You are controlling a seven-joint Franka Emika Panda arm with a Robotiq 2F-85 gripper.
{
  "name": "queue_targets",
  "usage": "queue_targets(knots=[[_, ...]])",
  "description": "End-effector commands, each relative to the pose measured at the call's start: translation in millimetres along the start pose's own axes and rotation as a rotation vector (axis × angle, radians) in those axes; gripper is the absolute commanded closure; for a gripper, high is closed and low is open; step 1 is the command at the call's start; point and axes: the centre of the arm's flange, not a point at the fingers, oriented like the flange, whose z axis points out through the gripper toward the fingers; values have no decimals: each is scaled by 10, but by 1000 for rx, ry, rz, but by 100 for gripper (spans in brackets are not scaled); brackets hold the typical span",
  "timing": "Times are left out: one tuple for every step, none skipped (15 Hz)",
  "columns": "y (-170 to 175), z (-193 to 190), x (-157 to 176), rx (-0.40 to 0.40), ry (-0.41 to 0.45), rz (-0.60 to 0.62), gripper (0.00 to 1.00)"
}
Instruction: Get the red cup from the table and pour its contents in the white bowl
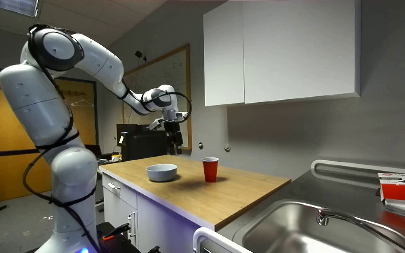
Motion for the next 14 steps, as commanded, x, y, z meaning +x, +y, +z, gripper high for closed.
queue_targets(knots=[[126, -98, 166, 6, 39, 33, 0], [175, -137, 242, -2, 68, 41, 0], [218, -165, 311, -1, 87, 46, 0], [276, -214, 410, 5, 113, 56, 0], [321, -256, 495, 9, 138, 62, 0], [367, -291, 587, 15, 158, 68, 0], [404, -313, 668, 22, 174, 75, 0], [443, -319, 766, 35, 184, 81, 0], [474, -300, 862, 50, 188, 87, 0], [502, -262, 958, 70, 189, 92, 0], [528, -217, 1050, 83, 190, 98, 0], [548, -141, 1160, 105, 184, 105, 0], [566, -66, 1258, 119, 178, 111, 0], [573, 28, 1353, 137, 164, 116, 0]])
